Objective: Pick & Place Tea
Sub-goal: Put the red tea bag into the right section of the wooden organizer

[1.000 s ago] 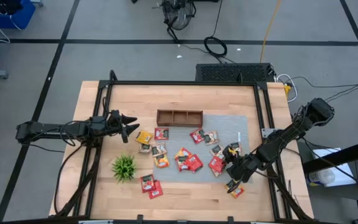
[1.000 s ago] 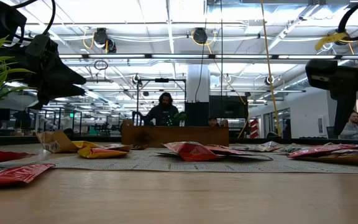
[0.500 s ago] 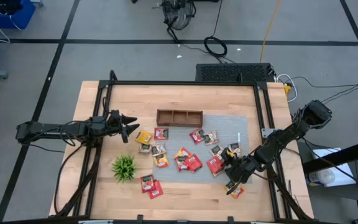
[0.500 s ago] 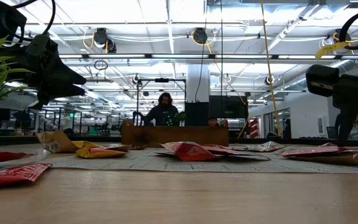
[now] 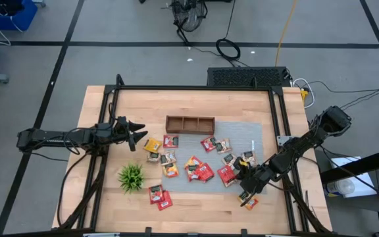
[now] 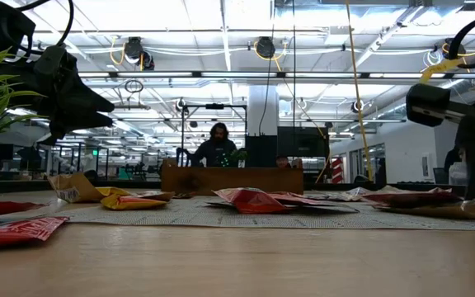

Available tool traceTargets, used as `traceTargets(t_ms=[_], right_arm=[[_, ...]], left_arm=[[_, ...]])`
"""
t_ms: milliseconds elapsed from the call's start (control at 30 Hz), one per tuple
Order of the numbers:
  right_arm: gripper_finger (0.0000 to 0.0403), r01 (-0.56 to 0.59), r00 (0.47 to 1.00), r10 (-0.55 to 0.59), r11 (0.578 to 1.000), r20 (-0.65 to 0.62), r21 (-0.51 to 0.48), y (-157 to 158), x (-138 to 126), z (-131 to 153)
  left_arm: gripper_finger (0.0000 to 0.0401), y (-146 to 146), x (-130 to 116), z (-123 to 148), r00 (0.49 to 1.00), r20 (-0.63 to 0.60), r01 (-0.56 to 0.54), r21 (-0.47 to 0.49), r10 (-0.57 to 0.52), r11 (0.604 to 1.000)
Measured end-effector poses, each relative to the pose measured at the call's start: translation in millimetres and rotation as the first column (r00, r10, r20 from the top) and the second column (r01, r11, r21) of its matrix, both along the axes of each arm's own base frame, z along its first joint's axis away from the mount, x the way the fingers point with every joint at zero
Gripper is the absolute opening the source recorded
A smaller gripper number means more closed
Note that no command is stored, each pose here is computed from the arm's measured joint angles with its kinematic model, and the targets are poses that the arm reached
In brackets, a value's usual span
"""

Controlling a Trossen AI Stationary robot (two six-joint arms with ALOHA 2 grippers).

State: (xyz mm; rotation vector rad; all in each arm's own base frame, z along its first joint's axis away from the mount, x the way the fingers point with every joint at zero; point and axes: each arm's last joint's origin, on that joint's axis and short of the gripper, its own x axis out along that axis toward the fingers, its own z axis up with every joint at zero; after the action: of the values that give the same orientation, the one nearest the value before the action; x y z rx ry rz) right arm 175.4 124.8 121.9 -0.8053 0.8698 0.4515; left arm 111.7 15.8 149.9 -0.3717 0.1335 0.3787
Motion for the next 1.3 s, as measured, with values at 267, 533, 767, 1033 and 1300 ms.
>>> traceTargets(t_ms=[267, 533, 767, 1033, 1300], right_arm=[[0.0000, 0.006, 1.000, -0.007, 0.999, -0.015, -0.040, -2.3, -2.0, -1.4], [0.0000, 0.027, 0.997, -0.021, 0.997, 0.073, -0.079, -2.3, -0.8, 22.1], [0.0000, 0.038, 0.994, -0.029, 0.996, 0.108, -0.086, -3.3, -4.5, 52.3], [0.0000, 0.078, 0.981, -0.064, 0.995, 0.184, -0.069, -8.6, -9.1, 76.6], [0.0000, 0.112, 0.969, -0.102, 0.993, 0.225, -0.032, -10.5, -10.5, 93.6]], left_arm=[[0.0212, 0.0, 0.0, 0.0, 1.000, 0.000, 0.000, 0.000, 0.000, 1.000], [0.0212, 0.0, 0.0, 0.0, 1.000, 0.000, 0.000, 0.000, 0.000, 1.000], [0.0212, 0.0, 0.0, 0.0, 1.000, 0.000, 0.000, 0.000, 0.000, 1.000], [0.0212, 0.0, 0.0, 0.0, 1.000, 0.000, 0.000, 0.000, 0.000, 1.000], [0.0212, 0.0, 0.0, 0.0, 1.000, 0.000, 0.000, 0.000, 0.000, 1.000]])
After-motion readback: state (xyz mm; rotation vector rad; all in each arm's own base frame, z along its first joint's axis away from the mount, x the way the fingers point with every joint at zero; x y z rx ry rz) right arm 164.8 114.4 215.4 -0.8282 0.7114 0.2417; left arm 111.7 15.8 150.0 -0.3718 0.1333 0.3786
